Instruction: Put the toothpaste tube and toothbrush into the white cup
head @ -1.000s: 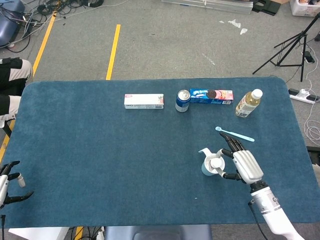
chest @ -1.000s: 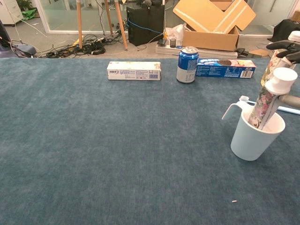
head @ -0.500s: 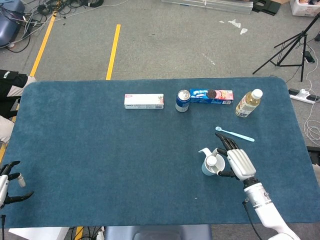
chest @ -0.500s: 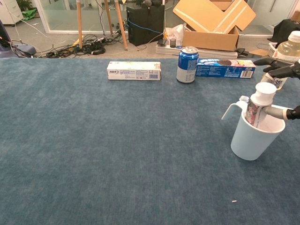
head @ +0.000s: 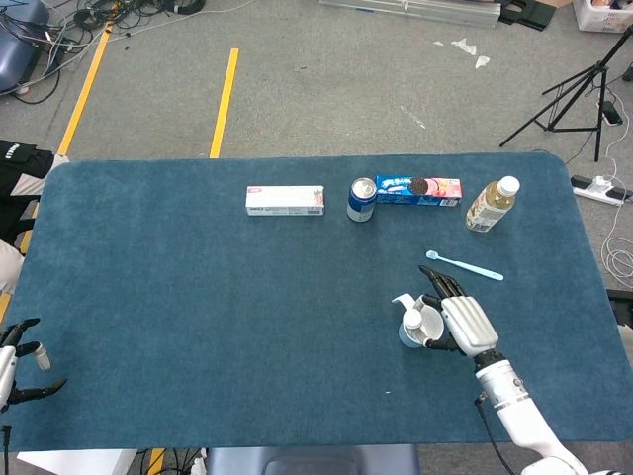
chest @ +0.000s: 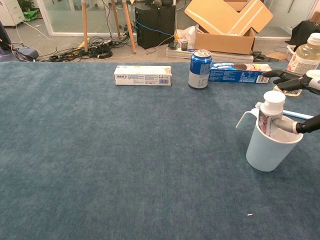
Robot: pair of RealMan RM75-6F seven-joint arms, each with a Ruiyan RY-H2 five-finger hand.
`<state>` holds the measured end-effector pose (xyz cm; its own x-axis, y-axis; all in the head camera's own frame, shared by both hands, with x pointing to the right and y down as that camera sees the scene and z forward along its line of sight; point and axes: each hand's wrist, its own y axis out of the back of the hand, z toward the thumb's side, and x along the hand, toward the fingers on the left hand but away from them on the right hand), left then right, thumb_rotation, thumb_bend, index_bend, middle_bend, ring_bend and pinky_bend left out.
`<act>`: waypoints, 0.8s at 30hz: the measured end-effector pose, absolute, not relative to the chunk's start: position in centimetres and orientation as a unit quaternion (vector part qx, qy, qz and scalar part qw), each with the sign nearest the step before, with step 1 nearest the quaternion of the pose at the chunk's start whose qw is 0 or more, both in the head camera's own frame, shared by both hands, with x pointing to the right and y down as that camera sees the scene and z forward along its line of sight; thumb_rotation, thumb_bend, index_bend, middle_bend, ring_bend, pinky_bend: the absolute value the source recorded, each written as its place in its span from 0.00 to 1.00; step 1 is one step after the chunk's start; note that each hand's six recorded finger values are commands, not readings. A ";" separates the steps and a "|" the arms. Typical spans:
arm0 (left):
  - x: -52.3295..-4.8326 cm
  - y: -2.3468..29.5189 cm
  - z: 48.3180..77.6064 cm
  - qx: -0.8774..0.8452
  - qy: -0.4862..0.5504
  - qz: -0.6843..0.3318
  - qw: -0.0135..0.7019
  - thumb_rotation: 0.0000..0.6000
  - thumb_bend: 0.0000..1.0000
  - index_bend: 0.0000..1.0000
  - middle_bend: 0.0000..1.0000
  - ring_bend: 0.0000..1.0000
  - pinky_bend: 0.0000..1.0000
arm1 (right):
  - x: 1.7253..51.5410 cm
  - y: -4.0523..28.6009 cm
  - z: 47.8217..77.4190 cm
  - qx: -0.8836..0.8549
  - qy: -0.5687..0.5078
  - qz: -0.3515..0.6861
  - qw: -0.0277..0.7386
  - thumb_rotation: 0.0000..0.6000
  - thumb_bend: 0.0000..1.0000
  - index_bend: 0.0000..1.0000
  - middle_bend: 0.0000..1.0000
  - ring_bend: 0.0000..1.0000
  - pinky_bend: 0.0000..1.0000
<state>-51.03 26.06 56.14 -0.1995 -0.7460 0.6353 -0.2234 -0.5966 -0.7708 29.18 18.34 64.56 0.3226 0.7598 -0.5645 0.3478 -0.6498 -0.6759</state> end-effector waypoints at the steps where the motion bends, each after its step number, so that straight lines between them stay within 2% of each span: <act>1: -51.0 26.1 56.1 -0.601 0.403 -0.661 0.197 1.00 0.00 0.62 0.15 0.12 0.18 | 29.2 18.3 64.6 -0.782 -0.354 0.462 0.223 1.00 0.24 0.50 0.02 0.00 0.08; 17: -51.1 26.1 56.3 -0.601 0.401 -0.663 0.197 1.00 0.00 0.62 0.15 0.12 0.18 | 29.8 17.9 63.3 -0.782 -0.368 0.450 0.226 1.00 0.23 0.33 0.01 0.00 0.08; 24: -51.1 26.1 56.2 -0.601 0.401 -0.663 0.197 1.00 0.00 0.62 0.15 0.12 0.18 | 29.9 17.6 61.6 -0.784 -0.382 0.430 0.233 1.00 0.23 0.28 0.00 0.00 0.08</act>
<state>-51.07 26.08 56.23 -0.2009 -0.7437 0.6377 -0.2205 -0.5999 -0.7691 29.91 17.64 61.56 0.3370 0.7997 -0.4969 0.3991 -0.5994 -0.6938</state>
